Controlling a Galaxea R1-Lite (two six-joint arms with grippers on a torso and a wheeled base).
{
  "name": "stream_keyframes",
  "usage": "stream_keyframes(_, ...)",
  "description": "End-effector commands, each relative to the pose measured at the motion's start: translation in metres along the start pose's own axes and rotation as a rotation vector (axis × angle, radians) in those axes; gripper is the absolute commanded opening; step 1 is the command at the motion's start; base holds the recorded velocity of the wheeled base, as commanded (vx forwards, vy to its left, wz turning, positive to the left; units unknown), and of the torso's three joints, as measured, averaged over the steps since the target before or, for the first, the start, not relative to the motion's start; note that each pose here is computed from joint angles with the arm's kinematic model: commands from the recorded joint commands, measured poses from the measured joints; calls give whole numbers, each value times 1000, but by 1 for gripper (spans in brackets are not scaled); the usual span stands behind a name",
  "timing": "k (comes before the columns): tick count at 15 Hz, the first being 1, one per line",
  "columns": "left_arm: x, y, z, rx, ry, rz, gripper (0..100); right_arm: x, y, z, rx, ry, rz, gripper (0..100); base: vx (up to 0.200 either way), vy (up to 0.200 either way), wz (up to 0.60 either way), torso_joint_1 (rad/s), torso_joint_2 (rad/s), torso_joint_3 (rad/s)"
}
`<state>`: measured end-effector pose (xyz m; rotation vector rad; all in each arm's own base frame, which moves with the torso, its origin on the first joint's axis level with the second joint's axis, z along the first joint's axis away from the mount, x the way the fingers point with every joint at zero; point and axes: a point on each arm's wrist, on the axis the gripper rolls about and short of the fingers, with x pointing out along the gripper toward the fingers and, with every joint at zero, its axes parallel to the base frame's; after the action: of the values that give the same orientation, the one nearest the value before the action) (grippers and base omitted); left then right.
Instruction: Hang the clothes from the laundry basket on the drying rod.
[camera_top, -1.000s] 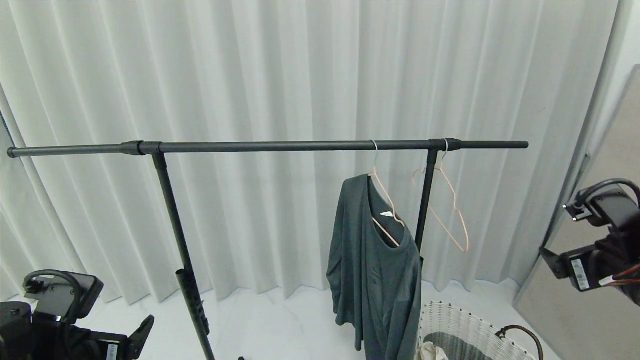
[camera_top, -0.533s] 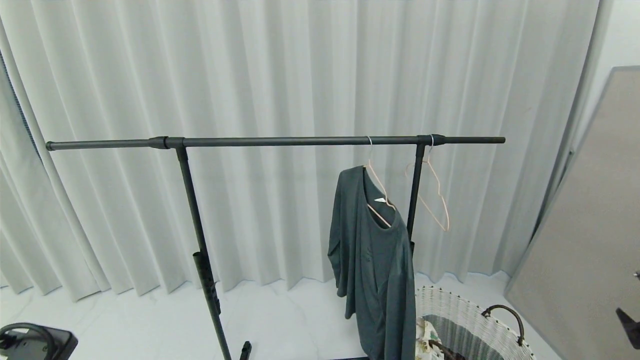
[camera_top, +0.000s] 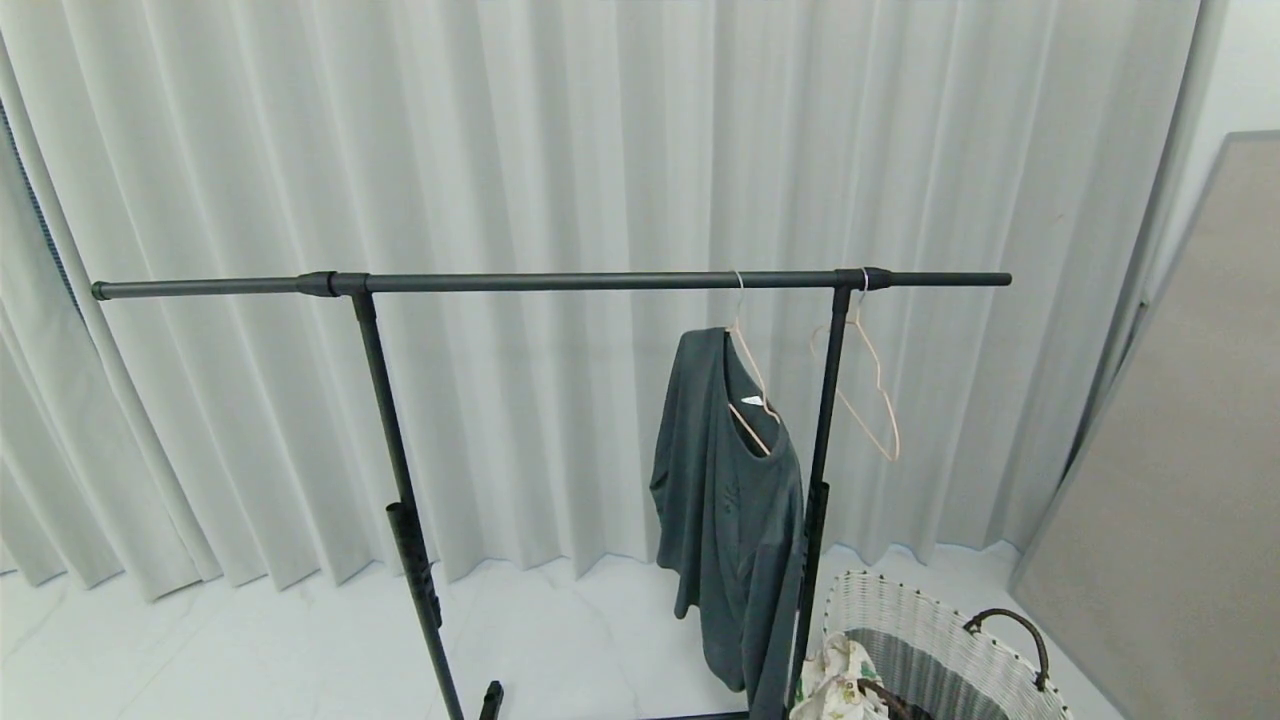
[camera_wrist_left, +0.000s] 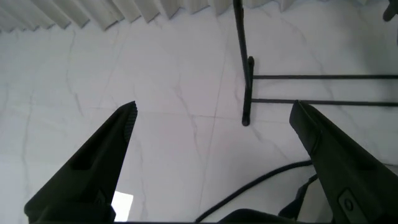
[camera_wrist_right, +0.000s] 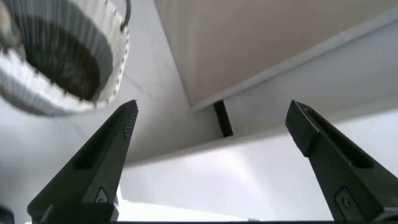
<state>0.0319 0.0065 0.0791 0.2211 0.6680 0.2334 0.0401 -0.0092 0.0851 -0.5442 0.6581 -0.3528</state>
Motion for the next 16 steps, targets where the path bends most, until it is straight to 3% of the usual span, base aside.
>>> stream_keyframes(1,1,0,0,-3,9,-2,100,-8,-2,-8,41,-59,-25,100,0,0,0,0,0,0)
stream_keyframes(3,1,0,0,-18,20,-3,100,-10,-4,-10,97,-65,-55,100,0,0,0,0,0,0)
stream_keyframes(6,3,-1,1,-13,37,-4,100,-10,-4,-10,98,-57,-56,100,0,0,0,-41,87,45)
stream_keyframes(16,5,-1,1,-7,63,15,100,-9,-3,-10,92,-48,-56,100,0,0,0,-239,489,245)
